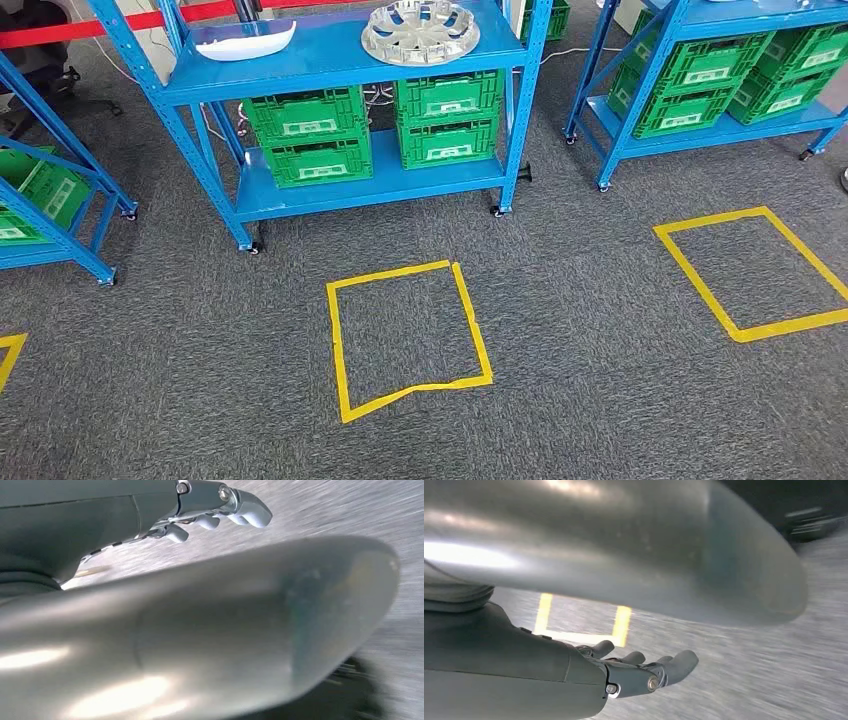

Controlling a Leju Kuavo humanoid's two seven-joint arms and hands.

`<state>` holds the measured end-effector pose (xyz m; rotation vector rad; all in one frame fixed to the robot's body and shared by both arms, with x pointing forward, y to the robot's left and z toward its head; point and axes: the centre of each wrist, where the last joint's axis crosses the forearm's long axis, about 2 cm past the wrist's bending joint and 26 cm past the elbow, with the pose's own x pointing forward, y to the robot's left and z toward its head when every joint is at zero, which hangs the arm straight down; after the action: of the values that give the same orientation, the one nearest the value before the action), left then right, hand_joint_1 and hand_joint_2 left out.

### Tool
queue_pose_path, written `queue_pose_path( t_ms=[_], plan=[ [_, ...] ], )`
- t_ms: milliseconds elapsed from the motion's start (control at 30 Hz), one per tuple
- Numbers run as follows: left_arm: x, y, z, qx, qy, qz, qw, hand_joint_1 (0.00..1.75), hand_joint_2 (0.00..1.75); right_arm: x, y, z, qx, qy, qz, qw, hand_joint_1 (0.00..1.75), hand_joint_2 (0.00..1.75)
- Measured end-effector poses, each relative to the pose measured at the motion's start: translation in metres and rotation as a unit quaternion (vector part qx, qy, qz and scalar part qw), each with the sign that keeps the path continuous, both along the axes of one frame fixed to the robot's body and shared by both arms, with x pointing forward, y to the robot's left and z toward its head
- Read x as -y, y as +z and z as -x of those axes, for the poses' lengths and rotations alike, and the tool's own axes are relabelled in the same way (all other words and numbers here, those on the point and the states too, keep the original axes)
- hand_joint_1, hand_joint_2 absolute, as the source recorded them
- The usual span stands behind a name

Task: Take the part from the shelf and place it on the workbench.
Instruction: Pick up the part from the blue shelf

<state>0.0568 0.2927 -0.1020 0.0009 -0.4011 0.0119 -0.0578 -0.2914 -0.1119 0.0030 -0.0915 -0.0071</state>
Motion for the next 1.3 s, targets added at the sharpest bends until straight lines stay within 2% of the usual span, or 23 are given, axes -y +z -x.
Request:
queue_pose_path(
  t_ms=[67, 167, 233, 300, 367, 433, 500, 633, 767, 833, 900, 933, 1000, 1133, 1233, 1300],
  plan=[
    [0.000, 0.003, -0.015, 0.020, 0.000, 0.000, 1.000, 0.00, 0.00, 0.000, 0.001, 0.014, -0.018, 0.000, 0.000, 1.000, 0.00, 0.00],
    [0.000, 0.016, -0.057, 0.080, 0.000, 0.000, 0.997, 0.00, 0.00, 0.001, 0.006, 0.056, -0.074, 0.000, 0.001, 0.997, 0.00, 0.00],
    [0.000, 0.024, -0.078, 0.112, 0.000, 0.000, 0.994, 0.00, 0.00, 0.001, 0.010, 0.080, -0.105, 0.000, 0.001, 0.994, 0.00, 0.00],
    [0.000, 0.029, -0.089, 0.128, 0.001, -0.001, 0.992, 0.00, 0.00, 0.002, 0.014, 0.093, -0.123, 0.001, 0.002, 0.992, 0.00, 0.00],
    [0.000, 0.028, -0.086, 0.124, 0.001, 0.000, 0.992, 0.00, 0.00, 0.003, 0.013, 0.092, -0.122, 0.001, 0.003, 0.993, 0.00, 0.00],
    [0.001, 0.020, -0.066, 0.097, 0.001, 0.001, 0.995, 0.00, 0.00, 0.004, 0.009, 0.072, -0.097, 0.001, 0.004, 0.995, 0.00, 0.00],
    [0.002, 0.009, -0.032, 0.049, 0.001, 0.002, 0.999, 0.00, 0.00, 0.004, 0.002, 0.033, -0.048, 0.001, 0.004, 0.999, 0.00, 0.00],
    [0.005, -0.008, 0.060, -0.075, 0.000, 0.005, 0.997, 0.00, 0.00, 0.003, 0.000, -0.061, 0.074, 0.001, 0.003, 0.997, 0.00, 0.00],
    [0.004, -0.007, 0.146, -0.189, 0.000, 0.004, 0.982, 0.00, 0.00, 0.003, 0.015, -0.142, 0.185, 0.000, 0.004, 0.983, 0.00, 0.00],
    [0.003, -0.003, 0.172, -0.225, 0.000, 0.003, 0.974, 0.00, 0.00, 0.003, 0.022, -0.163, 0.215, 0.000, 0.004, 0.977, 0.00, 0.00],
    [0.002, -0.003, 0.177, -0.231, 0.000, 0.003, 0.973, 0.00, 0.00, 0.003, 0.023, -0.166, 0.221, 0.000, 0.004, 0.975, 0.00, 0.00],
    [0.002, -0.004, 0.169, -0.223, 0.000, 0.002, 0.975, 0.00, 0.00, 0.003, 0.021, -0.160, 0.214, 0.000, 0.004, 0.977, 0.00, 0.00],
    [0.001, -0.008, 0.141, -0.187, 0.000, 0.002, 0.982, 0.00, 0.00, 0.003, 0.015, -0.136, 0.184, 0.000, 0.003, 0.983, 0.00, 0.00],
    [0.002, -0.009, 0.055, -0.077, 0.000, 0.002, 0.997, 0.00, 0.00, 0.001, 0.002, -0.057, 0.081, 0.000, 0.001, 0.997, 0.00, 0.00],
    [0.002, 0.002, -0.012, 0.014, 0.000, 0.002, 1.000, 0.00, 0.00, 0.001, 0.001, 0.011, -0.007, 0.000, 0.001, 1.000, 0.00, 0.00],
    [0.002, 0.011, -0.045, 0.061, 0.000, 0.002, 0.998, 0.00, 0.00, 0.002, 0.005, 0.046, -0.055, 0.000, 0.001, 0.999, 0.00, 0.00]
  ],
)
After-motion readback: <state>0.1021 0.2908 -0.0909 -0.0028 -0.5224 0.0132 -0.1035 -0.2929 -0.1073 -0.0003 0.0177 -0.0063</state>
